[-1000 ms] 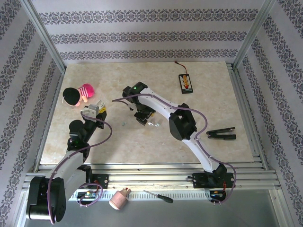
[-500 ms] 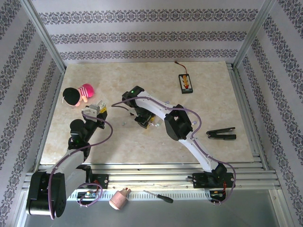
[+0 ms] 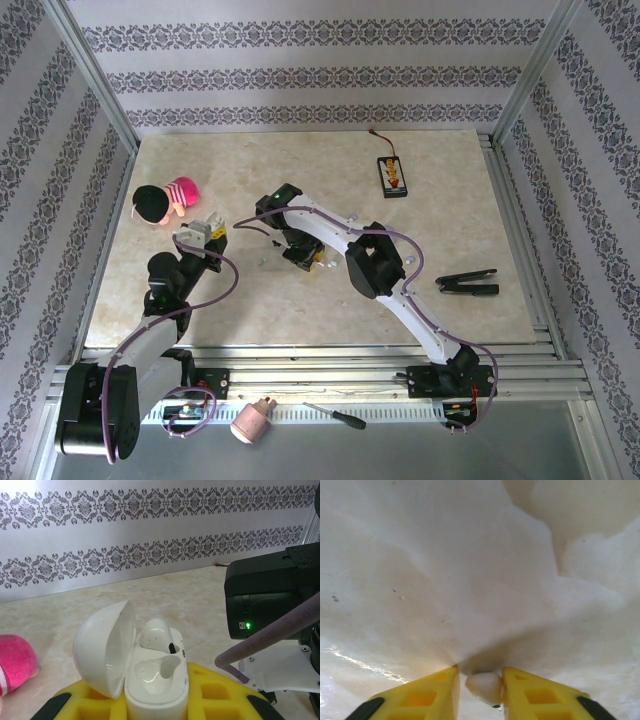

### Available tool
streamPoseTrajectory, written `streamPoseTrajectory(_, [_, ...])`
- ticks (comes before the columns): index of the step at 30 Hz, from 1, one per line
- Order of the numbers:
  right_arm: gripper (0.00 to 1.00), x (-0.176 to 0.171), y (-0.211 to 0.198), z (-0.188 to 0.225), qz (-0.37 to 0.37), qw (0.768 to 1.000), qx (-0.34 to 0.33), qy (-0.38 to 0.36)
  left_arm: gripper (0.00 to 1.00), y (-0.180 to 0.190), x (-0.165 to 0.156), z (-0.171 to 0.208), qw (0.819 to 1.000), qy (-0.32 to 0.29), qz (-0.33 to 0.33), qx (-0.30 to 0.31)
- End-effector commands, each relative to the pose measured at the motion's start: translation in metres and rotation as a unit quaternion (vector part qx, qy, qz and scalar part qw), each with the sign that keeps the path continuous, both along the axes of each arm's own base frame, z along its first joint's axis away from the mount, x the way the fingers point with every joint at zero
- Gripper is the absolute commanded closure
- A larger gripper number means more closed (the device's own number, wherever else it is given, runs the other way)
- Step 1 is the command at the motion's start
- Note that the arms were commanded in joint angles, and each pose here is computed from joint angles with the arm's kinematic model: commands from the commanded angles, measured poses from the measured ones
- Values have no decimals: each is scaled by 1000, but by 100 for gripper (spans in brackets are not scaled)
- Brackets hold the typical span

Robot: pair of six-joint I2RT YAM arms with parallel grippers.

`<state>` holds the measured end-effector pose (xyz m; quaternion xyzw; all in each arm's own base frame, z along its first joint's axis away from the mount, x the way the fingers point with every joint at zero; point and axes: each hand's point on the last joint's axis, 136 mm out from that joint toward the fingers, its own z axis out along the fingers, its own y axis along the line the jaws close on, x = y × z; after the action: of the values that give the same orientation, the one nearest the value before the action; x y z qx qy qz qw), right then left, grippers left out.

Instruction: Insert the wireless bluetooth earbuds into the charging case

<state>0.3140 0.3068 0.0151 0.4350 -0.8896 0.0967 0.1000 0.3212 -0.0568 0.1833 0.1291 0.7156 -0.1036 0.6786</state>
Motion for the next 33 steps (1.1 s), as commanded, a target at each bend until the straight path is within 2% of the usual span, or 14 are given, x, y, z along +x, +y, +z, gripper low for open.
streamPoseTrajectory(1, [74, 5, -3, 3, -1, 1000, -4, -19, 96, -7, -4, 9, 1000, -26, -16, 6])
streamPoseTrajectory(6, [76, 9, -1, 19, -15, 999, 23, -40, 96, -9, -5, 10, 999, -26, -22, 5])
streamPoseTrajectory(11, [76, 15, 3, 40, -30, 994, 81, -73, 95, -13, -2, 6, 1000, -18, -24, 9])
streamPoseTrajectory(18, [76, 21, -2, 70, -72, 977, 163, -119, 95, -49, 0, 1, 996, -18, -80, 39])
streamPoseTrajectory(26, [76, 17, -9, 112, -122, 937, 287, -160, 95, -101, 0, -3, 984, -29, -159, 69])
streamPoseTrajectory(33, [77, 8, -2, 166, -135, 881, 415, -183, 95, -142, 5, -3, 974, -37, -210, 74])
